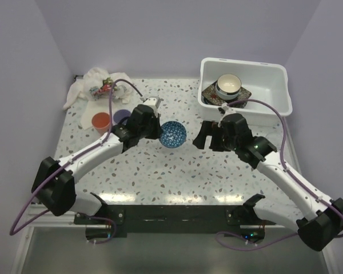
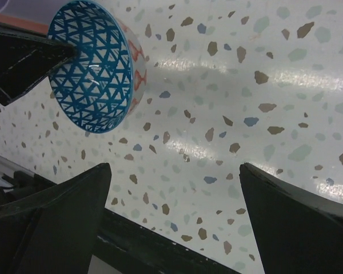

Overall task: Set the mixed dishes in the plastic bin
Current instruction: Pick up the bowl from the center of the board, then pass from the left arm to the right

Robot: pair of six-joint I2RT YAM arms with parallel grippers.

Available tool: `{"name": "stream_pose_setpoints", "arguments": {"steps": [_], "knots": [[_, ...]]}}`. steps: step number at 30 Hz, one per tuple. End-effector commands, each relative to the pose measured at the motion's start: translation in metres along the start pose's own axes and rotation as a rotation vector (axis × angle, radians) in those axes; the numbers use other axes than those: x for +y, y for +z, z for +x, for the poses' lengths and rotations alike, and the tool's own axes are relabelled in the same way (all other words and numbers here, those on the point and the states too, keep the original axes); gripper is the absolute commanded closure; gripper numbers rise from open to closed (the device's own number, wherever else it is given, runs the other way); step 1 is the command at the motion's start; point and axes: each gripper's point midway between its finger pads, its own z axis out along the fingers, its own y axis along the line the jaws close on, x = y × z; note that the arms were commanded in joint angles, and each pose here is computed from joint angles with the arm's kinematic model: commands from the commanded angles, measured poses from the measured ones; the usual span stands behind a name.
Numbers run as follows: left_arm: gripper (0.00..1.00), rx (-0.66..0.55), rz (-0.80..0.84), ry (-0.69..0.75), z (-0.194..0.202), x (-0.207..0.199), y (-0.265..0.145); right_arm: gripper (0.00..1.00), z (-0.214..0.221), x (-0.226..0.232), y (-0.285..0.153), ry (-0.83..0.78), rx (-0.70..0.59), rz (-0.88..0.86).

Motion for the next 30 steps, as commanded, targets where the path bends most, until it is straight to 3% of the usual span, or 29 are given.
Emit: {"name": "stream_pose_setpoints", "arguments": {"steps": [1, 8, 20, 25, 30], "knots": [[1.0, -0.104, 0.01, 0.013, -0.015, -0.015, -0.026, 0.02, -0.006, 0.028, 0.005, -0.006, -0.025, 0.002], [1.0, -0.113, 0.018, 0.015, -0.002, -0.027, -0.041, 0.07, 0.012, 0.048, 0.027, -0.02, 0.021, 0.011], [1.0, -0.146, 0.03, -0.039, 0.002, -0.03, -0.05, 0.35, 0.023, 0.062, 0.055, 0.075, 0.041, -0.044], [1.0, -0.15, 0.033, -0.046, 0.001, -0.03, -0.05, 0.53, 0.027, 0.06, 0.062, 0.076, 0.049, -0.039], [1.0, -0.171, 0.031, -0.068, -0.001, -0.029, -0.053, 0.8, 0.032, 0.057, 0.066, 0.075, 0.059, -0.031]]}}
